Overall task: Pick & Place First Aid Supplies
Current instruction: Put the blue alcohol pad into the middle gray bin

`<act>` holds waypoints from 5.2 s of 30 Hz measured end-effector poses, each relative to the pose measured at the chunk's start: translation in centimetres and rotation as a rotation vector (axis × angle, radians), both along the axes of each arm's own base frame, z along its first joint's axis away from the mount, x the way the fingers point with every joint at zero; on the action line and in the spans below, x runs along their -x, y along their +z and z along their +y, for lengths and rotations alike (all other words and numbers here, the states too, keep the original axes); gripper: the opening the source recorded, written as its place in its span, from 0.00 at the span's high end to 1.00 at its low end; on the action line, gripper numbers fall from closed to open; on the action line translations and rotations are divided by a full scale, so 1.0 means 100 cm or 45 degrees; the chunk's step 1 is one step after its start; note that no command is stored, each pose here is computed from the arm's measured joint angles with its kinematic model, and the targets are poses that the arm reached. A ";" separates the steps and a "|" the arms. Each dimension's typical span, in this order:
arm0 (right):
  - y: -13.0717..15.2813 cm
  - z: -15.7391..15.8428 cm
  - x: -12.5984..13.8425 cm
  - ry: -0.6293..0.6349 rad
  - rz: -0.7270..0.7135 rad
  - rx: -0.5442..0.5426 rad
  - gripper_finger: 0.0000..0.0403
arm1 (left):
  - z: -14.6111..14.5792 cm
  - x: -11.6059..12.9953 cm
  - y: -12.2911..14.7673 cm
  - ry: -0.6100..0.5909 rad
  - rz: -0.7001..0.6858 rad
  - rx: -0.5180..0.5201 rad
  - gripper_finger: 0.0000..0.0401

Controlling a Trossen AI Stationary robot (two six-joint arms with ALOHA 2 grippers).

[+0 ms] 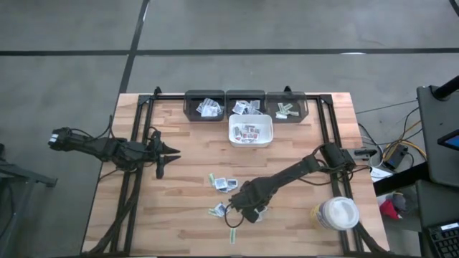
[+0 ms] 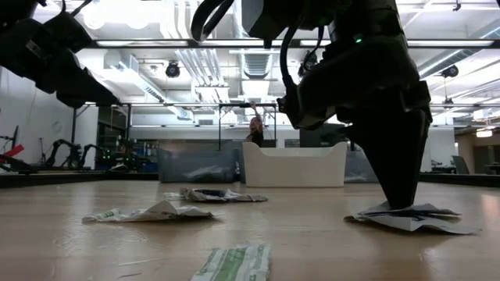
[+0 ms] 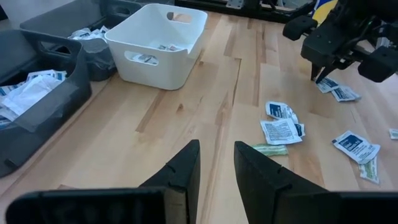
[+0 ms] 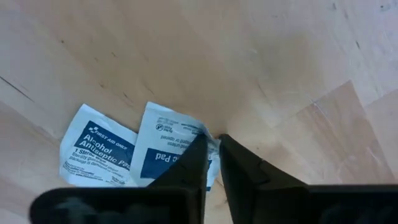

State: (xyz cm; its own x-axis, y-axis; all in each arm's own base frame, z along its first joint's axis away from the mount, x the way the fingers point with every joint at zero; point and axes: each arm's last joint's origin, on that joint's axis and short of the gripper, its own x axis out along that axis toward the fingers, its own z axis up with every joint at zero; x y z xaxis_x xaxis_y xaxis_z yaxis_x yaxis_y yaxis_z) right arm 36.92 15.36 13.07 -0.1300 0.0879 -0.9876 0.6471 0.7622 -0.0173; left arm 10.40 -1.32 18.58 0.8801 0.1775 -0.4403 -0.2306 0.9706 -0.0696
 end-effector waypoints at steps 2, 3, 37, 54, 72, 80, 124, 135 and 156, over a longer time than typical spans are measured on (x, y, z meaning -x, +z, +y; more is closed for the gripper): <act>0.000 0.000 0.000 0.019 0.001 -0.001 0.94 | 0.000 0.000 0.000 0.006 -0.002 0.013 0.76; 0.002 0.000 0.001 0.024 0.000 0.000 0.95 | 0.000 0.000 0.000 0.007 -0.003 0.016 0.76; 0.183 -0.222 0.008 -0.012 -0.721 0.991 0.98 | 0.000 -0.002 0.002 0.006 -0.035 0.018 0.76; 0.130 -0.396 0.051 -0.173 -0.525 0.673 0.98 | 0.000 -0.001 0.002 0.037 -0.038 -0.002 0.76; 0.082 -0.443 0.001 0.161 -0.266 0.456 0.98 | 0.003 -0.001 0.003 0.149 -0.046 -0.080 0.76; 0.081 -0.448 -0.010 0.204 -0.268 0.389 0.92 | 0.003 -0.001 0.003 0.146 -0.045 -0.086 0.76; 0.190 -0.075 0.001 0.090 -0.240 -0.178 0.80 | 0.003 -0.001 0.002 0.144 -0.033 -0.091 0.76; 0.121 -0.017 0.009 -0.046 -0.171 -0.098 0.70 | 0.003 -0.001 0.002 0.143 -0.034 -0.090 0.76; 0.046 -0.004 0.015 -0.288 -0.221 -0.208 0.67 | 0.003 -0.001 0.002 0.141 -0.034 -0.088 0.76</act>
State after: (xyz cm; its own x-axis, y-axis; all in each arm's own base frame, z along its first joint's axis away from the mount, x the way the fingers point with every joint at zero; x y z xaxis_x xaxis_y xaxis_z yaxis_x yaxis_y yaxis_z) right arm 35.38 14.98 17.66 0.0801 0.2544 -0.9638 0.7830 0.5823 0.2188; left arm 10.47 -0.98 18.79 0.8648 0.3032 -0.4003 -0.3354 0.9420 -0.0110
